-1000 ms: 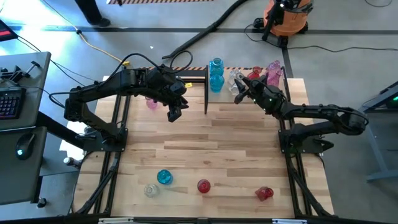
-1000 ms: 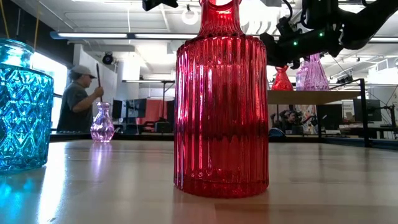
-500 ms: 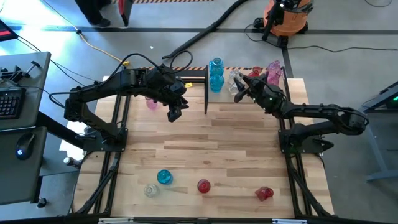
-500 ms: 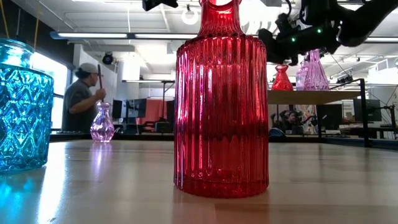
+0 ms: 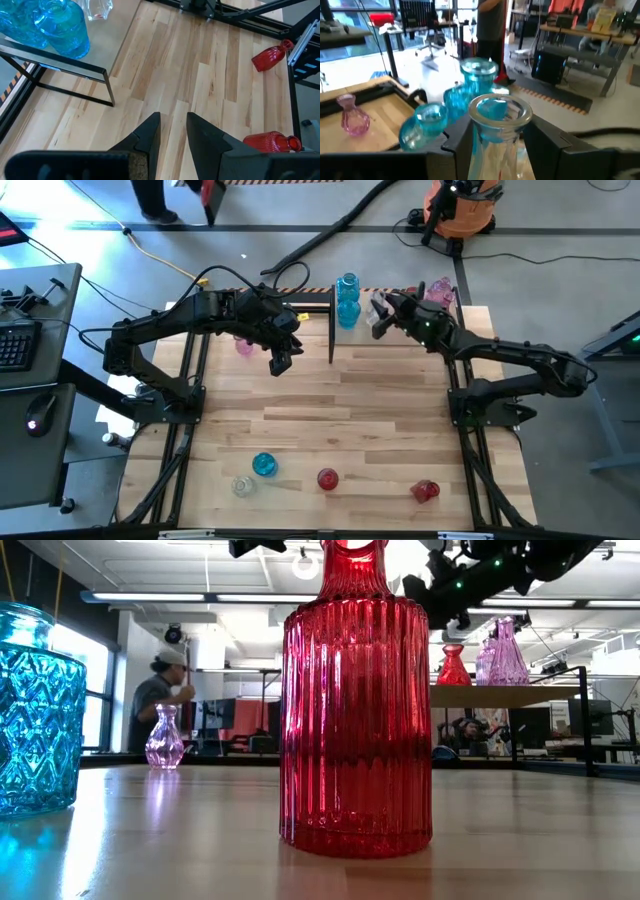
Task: Sort vases onto shelf
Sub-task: Put the top transparent vase on the shelf aligned with the other transparent vase
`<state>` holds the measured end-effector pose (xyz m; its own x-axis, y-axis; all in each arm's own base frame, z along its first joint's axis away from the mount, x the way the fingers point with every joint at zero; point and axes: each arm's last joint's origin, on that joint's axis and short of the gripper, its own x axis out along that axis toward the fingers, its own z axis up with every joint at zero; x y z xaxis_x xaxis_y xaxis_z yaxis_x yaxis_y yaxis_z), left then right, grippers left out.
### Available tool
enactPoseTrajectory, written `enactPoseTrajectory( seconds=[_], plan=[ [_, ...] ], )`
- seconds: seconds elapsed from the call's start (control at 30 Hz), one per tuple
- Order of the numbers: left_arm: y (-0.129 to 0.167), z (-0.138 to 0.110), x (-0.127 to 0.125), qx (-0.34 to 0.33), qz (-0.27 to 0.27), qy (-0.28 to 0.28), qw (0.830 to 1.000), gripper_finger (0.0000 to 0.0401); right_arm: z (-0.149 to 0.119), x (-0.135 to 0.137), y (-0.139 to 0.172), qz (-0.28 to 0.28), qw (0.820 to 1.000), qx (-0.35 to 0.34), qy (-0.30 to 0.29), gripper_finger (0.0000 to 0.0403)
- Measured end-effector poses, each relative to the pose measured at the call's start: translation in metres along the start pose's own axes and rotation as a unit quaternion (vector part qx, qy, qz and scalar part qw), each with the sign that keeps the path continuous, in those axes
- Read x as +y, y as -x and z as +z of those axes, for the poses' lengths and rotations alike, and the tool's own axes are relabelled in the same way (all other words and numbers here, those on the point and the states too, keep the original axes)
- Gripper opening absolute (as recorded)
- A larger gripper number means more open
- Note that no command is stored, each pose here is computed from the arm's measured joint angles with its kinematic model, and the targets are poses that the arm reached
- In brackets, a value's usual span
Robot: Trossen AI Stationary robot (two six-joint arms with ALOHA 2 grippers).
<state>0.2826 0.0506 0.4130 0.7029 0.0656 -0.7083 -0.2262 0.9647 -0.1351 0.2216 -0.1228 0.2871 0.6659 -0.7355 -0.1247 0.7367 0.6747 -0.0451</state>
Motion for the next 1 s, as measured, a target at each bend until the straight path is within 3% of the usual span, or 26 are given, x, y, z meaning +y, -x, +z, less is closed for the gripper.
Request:
enactPoseTrajectory(
  seconds=[1.0],
  plan=[
    [0.000, 0.000, 0.000, 0.000, 0.000, 0.000, 1.000, 0.0086, -0.020, 0.000, 0.001, -0.004, 0.998, 0.049, -0.048, 0.0142]
  ],
)
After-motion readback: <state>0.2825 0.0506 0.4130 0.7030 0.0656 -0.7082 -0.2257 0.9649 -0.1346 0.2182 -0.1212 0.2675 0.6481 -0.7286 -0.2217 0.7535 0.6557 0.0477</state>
